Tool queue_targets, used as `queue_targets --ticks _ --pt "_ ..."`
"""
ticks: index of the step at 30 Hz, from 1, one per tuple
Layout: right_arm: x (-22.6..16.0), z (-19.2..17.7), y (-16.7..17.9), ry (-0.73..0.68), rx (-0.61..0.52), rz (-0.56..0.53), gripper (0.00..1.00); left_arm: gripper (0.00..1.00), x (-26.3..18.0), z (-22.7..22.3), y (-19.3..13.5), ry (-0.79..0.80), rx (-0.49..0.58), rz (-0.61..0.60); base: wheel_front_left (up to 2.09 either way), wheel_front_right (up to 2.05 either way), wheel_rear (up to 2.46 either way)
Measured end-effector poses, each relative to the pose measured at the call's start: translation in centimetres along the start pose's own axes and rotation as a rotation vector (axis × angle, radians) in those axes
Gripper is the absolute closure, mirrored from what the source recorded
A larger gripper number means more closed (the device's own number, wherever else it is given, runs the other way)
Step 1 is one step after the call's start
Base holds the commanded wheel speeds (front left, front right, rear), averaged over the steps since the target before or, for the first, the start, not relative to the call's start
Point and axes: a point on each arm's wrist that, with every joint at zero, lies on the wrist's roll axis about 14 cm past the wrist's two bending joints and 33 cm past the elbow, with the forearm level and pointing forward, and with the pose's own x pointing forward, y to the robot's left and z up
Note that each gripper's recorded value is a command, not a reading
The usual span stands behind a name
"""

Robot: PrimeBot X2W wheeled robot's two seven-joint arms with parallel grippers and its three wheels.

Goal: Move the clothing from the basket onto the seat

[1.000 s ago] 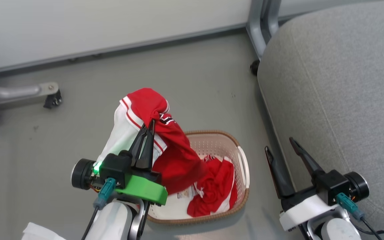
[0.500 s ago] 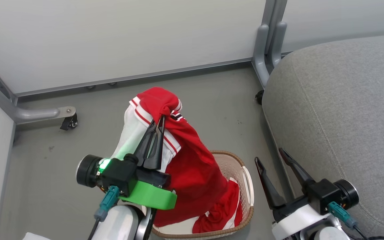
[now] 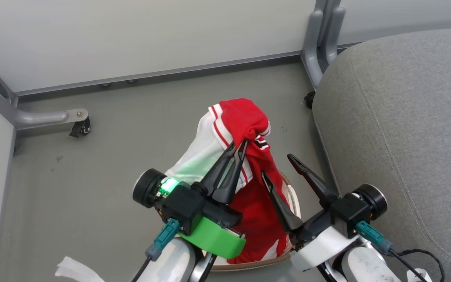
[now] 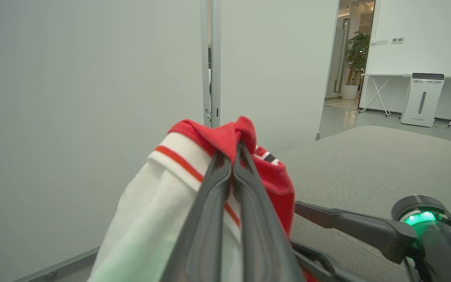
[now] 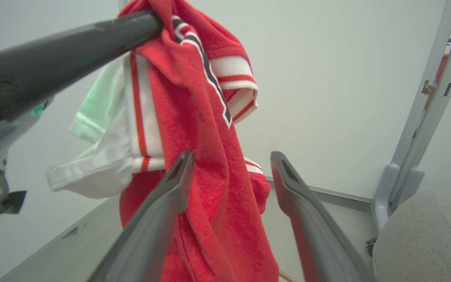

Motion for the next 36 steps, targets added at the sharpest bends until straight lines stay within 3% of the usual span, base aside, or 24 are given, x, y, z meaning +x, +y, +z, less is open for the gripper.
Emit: queue_targets --ticks 7,15,22,23,24,26,36 --pt "-0.4 -2.0 0.8 0.067 0.007 0.039 0.00 1.00 0.6 1.8 -1.4 -0.056 -0.073 -0.038 0.00 0.00 0.00" --pt "-1.6 -4.9 1.8 0.164 0.022 0.072 0.00 1.00 0.8 3.4 -2.3 -0.099 -0.079 -0.066 0.00 0.00 0.00" --pt "-0.9 -3.9 2.3 0.136 0.011 0.085 0.00 1.00 0.7 3.7 -2.9 -0.104 -0.073 -0.084 0.00 0.00 0.00" --pt "-0.9 -3.9 2.4 0.134 0.008 0.088 0.12 1.00 0.7 3.7 -3.0 -0.104 -0.072 -0.086 0.00 0.00 0.00" --pt "-0.9 -3.8 2.5 0.132 0.008 0.091 0.52 1.00 0.6 3.7 -3.1 -0.102 -0.071 -0.087 0.00 0.00 0.00" --pt "-1.0 -3.8 3.0 0.134 0.008 0.103 1.00 1.00 0.5 3.6 -3.1 -0.097 -0.069 -0.086 0.00 0.00 0.00" --pt "-1.7 -4.4 2.8 0.156 0.013 0.099 1.00 1.00 0.2 1.7 -2.1 -0.042 -0.058 -0.049 0.00 0.00 0.00"
